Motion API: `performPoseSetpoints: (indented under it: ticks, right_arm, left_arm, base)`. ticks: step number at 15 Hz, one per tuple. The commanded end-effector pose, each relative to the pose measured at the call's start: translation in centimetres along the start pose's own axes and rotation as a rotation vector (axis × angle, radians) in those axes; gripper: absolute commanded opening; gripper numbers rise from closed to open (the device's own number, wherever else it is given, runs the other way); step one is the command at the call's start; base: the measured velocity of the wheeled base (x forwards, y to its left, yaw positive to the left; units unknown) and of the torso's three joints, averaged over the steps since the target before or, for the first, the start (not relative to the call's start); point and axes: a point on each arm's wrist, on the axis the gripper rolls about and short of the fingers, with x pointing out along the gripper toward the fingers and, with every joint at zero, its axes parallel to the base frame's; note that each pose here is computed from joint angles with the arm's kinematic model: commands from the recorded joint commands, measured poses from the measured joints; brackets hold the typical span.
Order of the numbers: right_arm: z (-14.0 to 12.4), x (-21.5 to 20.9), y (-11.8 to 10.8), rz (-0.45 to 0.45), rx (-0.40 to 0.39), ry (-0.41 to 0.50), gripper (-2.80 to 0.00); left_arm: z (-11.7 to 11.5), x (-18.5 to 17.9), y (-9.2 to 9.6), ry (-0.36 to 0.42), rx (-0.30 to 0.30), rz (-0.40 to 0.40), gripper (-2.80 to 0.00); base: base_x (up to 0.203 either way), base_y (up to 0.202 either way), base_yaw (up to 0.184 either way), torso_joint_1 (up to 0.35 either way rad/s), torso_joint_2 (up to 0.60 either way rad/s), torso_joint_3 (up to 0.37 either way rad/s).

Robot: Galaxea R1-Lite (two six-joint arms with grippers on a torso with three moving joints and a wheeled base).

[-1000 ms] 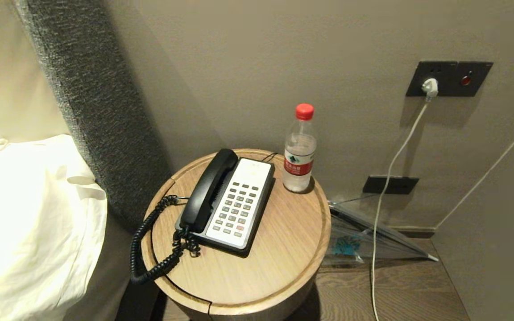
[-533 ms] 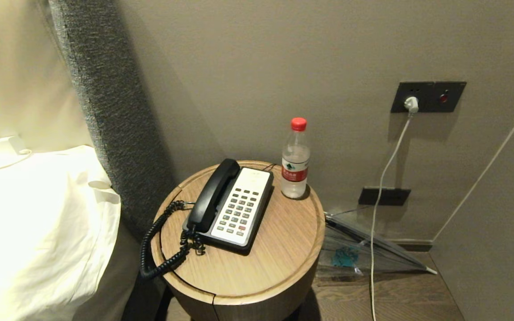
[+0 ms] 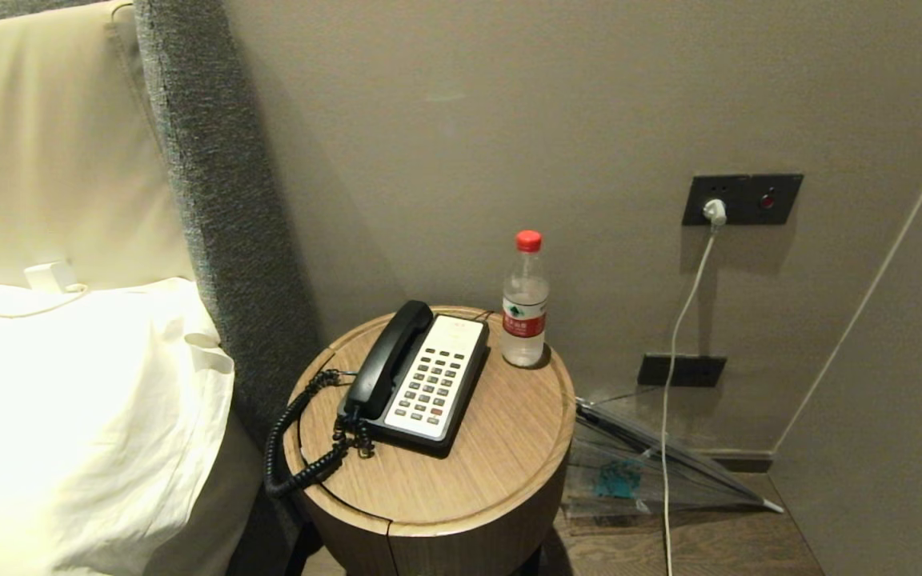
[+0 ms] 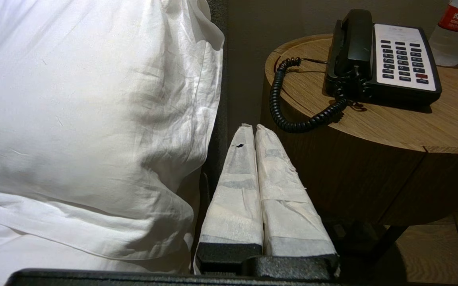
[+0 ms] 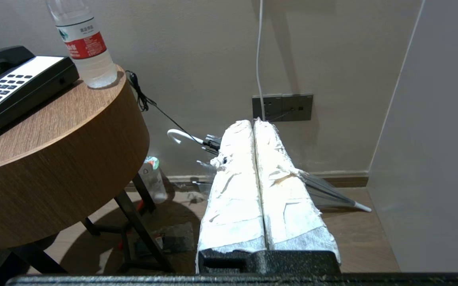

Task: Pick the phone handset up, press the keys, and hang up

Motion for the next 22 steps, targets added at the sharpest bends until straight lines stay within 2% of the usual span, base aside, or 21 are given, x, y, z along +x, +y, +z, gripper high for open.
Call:
performPoseSetpoints:
  ticks: [1, 6, 8, 11, 22]
  right_arm:
    - [0.01, 0.02, 0.0, 0.0, 0.0, 0.001, -2.8]
    - [0.01, 0.02, 0.0, 0.0, 0.0, 0.001, -2.8]
    - [-0.26, 0.02, 0.0, 0.006, -0.063, 0.022, -2.8]
    - [-0.49, 0.01, 0.01, 0.017, -0.117, 0.042, -2.8]
    - [-0.47, 0.02, 0.01, 0.017, -0.118, 0.041, -2.8]
  left_arm:
    - [-0.01, 0.0, 0.0, 0.0, 0.0, -0.002, -2.8]
    - [-0.01, 0.0, 0.0, 0.0, 0.0, -0.002, -2.8]
    - [-0.01, 0.0, 0.0, 0.0, 0.0, -0.002, -2.8]
    - [-0.01, 0.0, 0.0, 0.0, 0.001, -0.002, -2.8]
    - [-0.01, 0.0, 0.0, 0.0, 0.001, -0.002, -2.8]
  base:
    - [0.0, 0.0, 0.0, 0.002, 0.0, 0.027]
    - [0.0, 0.0, 0.0, 0.0, 0.0, 0.0]
    - [0.0, 0.0, 0.0, 0.0, 0.0, 0.0]
    - [0.0, 0.0, 0.0, 0.0, 0.0, 0.0]
    - [0.0, 0.0, 0.0, 0.0, 0.0, 0.0]
